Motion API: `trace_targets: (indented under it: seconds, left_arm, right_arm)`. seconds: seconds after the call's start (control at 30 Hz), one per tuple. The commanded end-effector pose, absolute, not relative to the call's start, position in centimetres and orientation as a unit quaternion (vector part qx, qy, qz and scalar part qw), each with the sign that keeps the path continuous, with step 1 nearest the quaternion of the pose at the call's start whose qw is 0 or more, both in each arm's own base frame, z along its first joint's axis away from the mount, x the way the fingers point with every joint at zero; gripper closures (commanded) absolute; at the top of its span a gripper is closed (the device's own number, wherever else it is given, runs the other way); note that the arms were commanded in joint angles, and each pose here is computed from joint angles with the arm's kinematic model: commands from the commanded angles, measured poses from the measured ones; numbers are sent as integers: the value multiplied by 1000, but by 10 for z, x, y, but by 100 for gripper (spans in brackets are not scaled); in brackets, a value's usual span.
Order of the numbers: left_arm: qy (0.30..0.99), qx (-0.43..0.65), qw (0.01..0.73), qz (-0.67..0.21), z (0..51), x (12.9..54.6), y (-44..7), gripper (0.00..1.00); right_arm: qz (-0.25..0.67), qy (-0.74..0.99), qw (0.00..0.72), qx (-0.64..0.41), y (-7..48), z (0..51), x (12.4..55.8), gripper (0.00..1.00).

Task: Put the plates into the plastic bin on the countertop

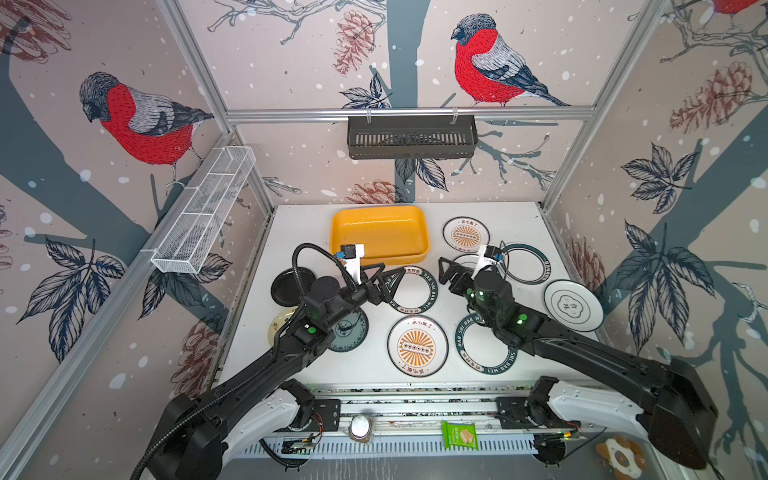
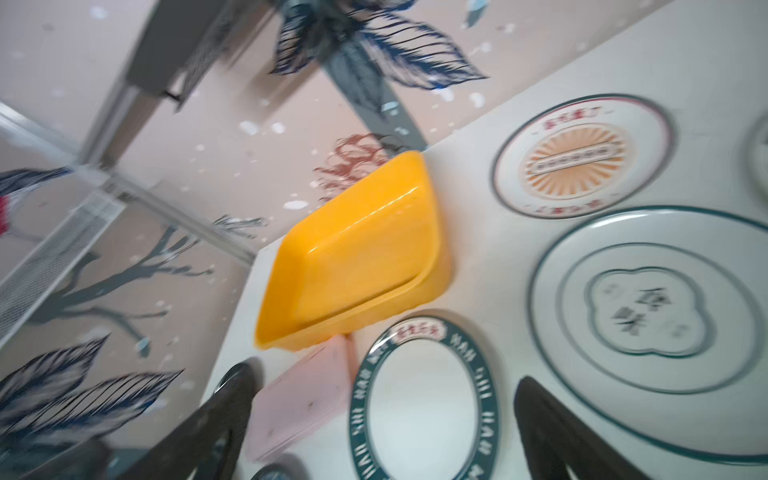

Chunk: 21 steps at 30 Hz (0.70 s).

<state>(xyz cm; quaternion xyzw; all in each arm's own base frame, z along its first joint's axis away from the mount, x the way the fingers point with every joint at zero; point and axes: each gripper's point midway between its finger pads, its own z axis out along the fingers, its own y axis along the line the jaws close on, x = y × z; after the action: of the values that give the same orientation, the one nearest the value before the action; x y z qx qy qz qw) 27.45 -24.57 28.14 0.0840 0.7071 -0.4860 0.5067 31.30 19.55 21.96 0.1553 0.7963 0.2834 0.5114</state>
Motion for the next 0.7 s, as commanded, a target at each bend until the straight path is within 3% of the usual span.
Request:
trace_targets:
  seconds: [0.0, 0.13, 0.33, 0.67]
  left_arm:
    - [739, 146, 484, -446, 262, 284, -263, 4]
    - [757, 197, 430, -451, 239, 289, -292, 4]
    - [753, 238, 374, -486, 221, 285, -336, 4]
    - [759, 272, 330, -491, 198, 268, -368, 4]
  right_arm:
    - [246, 830, 457, 204, 157, 187, 313, 0]
    - [217, 836, 447, 234, 111, 167, 310, 0]
    - [263, 825, 421, 272, 67, 128, 299, 0]
    - [337, 811, 406, 254, 56, 108, 302, 8]
